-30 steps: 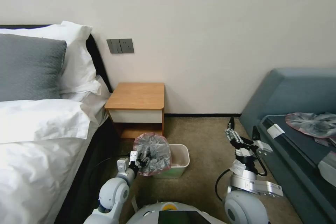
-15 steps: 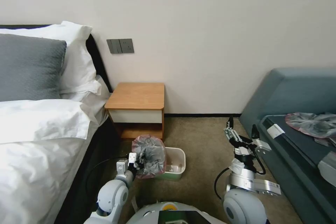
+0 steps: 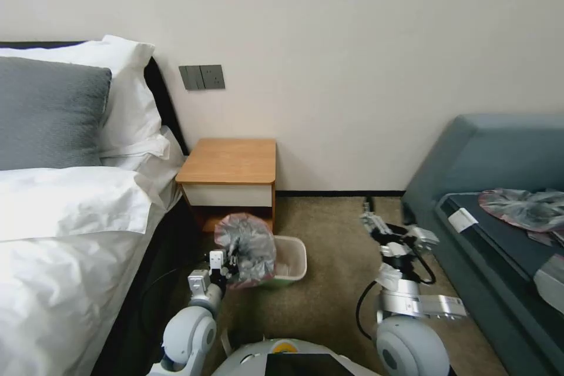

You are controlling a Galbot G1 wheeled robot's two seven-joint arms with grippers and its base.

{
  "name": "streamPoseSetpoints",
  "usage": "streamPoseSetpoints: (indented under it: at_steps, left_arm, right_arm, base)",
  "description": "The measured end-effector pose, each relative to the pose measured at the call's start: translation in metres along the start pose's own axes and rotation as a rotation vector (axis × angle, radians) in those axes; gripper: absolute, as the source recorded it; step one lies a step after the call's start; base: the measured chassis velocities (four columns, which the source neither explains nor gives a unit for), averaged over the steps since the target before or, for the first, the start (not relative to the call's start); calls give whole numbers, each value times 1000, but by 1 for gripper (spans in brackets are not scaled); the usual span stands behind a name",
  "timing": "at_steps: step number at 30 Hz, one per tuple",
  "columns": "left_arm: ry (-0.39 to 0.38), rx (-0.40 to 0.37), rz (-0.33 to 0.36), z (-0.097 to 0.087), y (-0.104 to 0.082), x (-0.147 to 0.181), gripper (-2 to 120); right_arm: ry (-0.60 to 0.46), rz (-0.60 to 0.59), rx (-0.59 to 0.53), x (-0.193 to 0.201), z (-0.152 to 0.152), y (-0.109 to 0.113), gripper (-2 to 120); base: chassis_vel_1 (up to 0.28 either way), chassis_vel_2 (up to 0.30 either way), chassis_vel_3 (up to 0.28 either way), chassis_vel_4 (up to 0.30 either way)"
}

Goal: Pick up the garbage bag from the table and place it over the trash can.

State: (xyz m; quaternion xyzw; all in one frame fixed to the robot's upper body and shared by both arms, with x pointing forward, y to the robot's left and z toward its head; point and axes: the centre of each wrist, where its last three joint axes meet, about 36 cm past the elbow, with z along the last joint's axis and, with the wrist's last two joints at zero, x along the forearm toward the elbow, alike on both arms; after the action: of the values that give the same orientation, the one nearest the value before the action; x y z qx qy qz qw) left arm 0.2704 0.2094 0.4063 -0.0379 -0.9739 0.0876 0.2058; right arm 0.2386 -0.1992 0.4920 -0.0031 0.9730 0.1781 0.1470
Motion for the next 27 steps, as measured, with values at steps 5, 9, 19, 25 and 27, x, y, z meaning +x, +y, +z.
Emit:
streamPoseSetpoints:
  at_steps: [5,9,19,25,27]
  left_arm:
    - [-132,32,0,0,7,1,9]
    - [-177,32,5,0,10,3,9]
    - [-262,29,78,6,13,-1,9]
    - [-280,25,96,11,16,-3,9]
    - [-297,23,112,12,17,-4,9]
  right_arm:
    - [195,-212,-123,-9,-11,12,100]
    - [298,-319,-159,-16,-13,17,100]
    - [566,-533,-274,-32,3,23,100]
    - [623,-523,-317,-31,14,32,100]
    - [684,-495,-328,-43,39,38,100]
  base:
    - [0,0,0,0]
    - [0,0,0,0]
    - [0,0,0,0]
    - [0,0,0,0]
    - [0,0,0,0]
